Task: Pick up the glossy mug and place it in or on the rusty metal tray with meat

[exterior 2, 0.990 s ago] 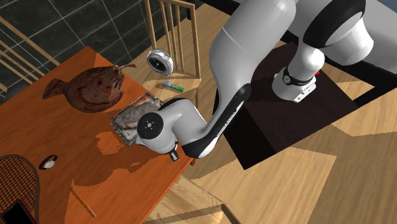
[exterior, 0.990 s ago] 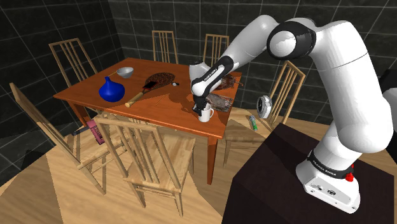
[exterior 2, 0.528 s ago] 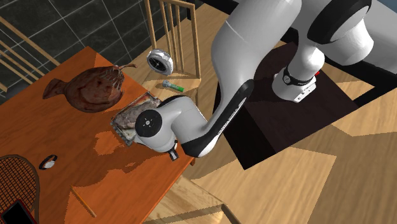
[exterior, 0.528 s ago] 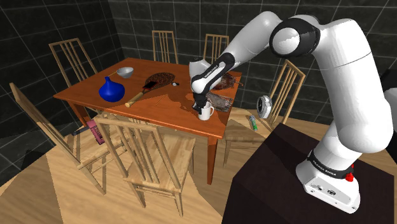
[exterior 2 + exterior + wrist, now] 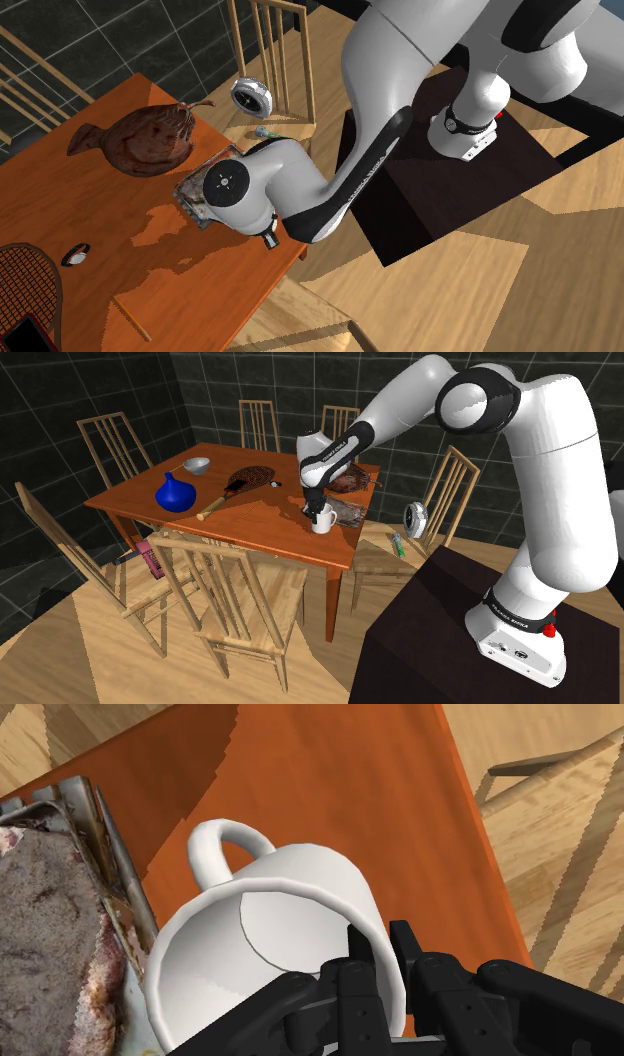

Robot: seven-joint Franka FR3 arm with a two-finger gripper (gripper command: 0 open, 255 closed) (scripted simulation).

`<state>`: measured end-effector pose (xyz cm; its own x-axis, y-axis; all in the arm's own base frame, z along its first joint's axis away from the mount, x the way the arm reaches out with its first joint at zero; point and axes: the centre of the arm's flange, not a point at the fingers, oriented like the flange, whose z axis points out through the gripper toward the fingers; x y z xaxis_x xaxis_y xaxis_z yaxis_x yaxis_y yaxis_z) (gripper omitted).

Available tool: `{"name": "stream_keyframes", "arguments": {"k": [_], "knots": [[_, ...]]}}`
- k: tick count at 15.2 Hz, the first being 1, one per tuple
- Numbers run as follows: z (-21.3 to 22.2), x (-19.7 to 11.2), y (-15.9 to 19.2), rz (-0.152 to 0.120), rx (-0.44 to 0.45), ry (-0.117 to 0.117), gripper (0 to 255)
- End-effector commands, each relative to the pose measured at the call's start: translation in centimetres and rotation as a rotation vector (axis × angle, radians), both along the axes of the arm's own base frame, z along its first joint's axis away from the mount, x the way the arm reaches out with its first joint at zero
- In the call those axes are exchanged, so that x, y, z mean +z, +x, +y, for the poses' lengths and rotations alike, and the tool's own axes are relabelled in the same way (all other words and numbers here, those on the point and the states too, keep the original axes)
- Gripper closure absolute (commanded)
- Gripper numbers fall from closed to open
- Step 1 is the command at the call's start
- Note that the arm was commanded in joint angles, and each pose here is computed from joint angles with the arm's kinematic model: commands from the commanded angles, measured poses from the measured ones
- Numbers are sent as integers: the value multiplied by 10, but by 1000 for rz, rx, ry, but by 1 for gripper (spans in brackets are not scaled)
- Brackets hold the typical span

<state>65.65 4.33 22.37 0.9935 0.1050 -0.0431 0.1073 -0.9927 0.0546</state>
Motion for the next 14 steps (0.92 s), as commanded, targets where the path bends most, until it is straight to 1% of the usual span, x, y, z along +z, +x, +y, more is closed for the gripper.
{"name": "stream_keyframes", "arguments": {"k": [1, 11, 14], "knots": [[-1, 12, 0, 0, 0, 0, 255], [-1, 64, 0, 0, 0, 0, 255], [-38, 68, 11, 0, 0, 0, 255]]}}
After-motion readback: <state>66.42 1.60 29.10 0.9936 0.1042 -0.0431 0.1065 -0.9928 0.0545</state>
